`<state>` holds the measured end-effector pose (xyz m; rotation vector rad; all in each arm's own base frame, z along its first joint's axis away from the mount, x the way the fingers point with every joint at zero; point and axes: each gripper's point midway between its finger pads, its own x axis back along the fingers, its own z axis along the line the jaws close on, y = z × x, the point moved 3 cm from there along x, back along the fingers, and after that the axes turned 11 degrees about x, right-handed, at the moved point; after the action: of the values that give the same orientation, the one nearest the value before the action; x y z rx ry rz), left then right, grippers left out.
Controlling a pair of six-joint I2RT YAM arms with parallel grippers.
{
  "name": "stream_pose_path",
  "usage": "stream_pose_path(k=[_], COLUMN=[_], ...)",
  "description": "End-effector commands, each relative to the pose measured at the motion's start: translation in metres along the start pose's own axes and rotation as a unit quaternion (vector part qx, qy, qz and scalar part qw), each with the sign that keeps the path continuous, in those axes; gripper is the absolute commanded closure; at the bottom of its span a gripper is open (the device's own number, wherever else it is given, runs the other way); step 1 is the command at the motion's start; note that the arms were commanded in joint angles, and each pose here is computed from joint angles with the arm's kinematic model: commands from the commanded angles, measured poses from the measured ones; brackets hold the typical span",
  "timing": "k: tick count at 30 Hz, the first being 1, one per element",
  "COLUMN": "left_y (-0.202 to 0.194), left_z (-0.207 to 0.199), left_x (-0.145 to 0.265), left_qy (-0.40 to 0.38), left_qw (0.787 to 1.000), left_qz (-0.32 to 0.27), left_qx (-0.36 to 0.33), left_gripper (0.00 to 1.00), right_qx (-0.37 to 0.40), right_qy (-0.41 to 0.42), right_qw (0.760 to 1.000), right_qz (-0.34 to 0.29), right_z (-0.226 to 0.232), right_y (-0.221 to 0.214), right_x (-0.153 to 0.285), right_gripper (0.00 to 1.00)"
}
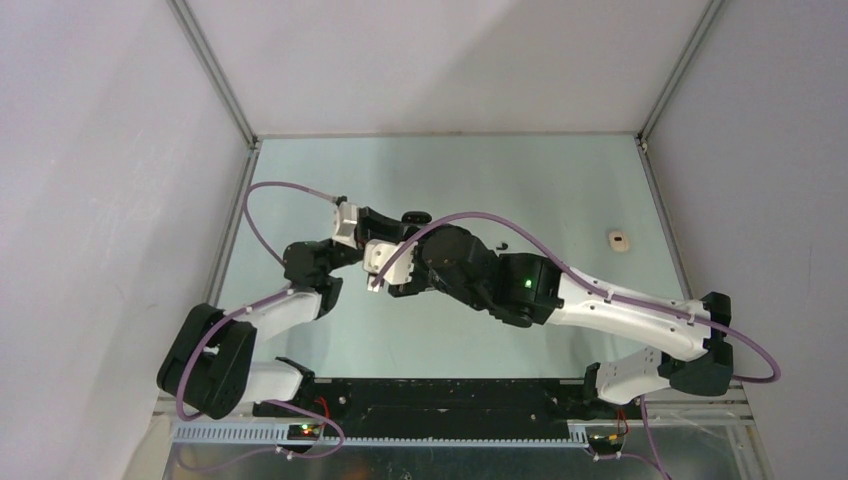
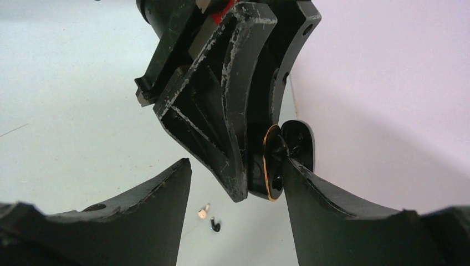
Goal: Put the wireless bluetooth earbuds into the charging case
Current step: Place the earbud in the charging case.
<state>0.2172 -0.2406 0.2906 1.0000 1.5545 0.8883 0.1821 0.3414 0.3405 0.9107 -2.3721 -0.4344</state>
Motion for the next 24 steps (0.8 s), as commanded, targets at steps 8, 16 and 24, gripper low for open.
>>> stream_pose_path(k=[8,16,24], left_y=[0.025,0.023,0.021], left_z=[-0.008,-0.013,-0.024], left_x=[-0.003,-0.002,-0.001], left_qy=[-0.011,-0.026,-0.058], left_qw=[0.998,0.997,0.995], left_qz=[-0.038,-0.025,-0.004], left_qx=[-0.05,-0.064,-0.08], left_gripper=[1.0,1.0,1.0], right_qx=[-0.021,-0.116,-0.138], right_qy=[0.015,0.087,0.075], right_qw=[0.999,0.979,0.974], right_qz=[-0.028,-0.142,-0.16], right_z=[-0.017,-0.05,-0.054], right_y=[0.002,0.006,-0.02], right_x=[0.026,0.083,0.089], right_gripper=[0.32,0.31,0.29])
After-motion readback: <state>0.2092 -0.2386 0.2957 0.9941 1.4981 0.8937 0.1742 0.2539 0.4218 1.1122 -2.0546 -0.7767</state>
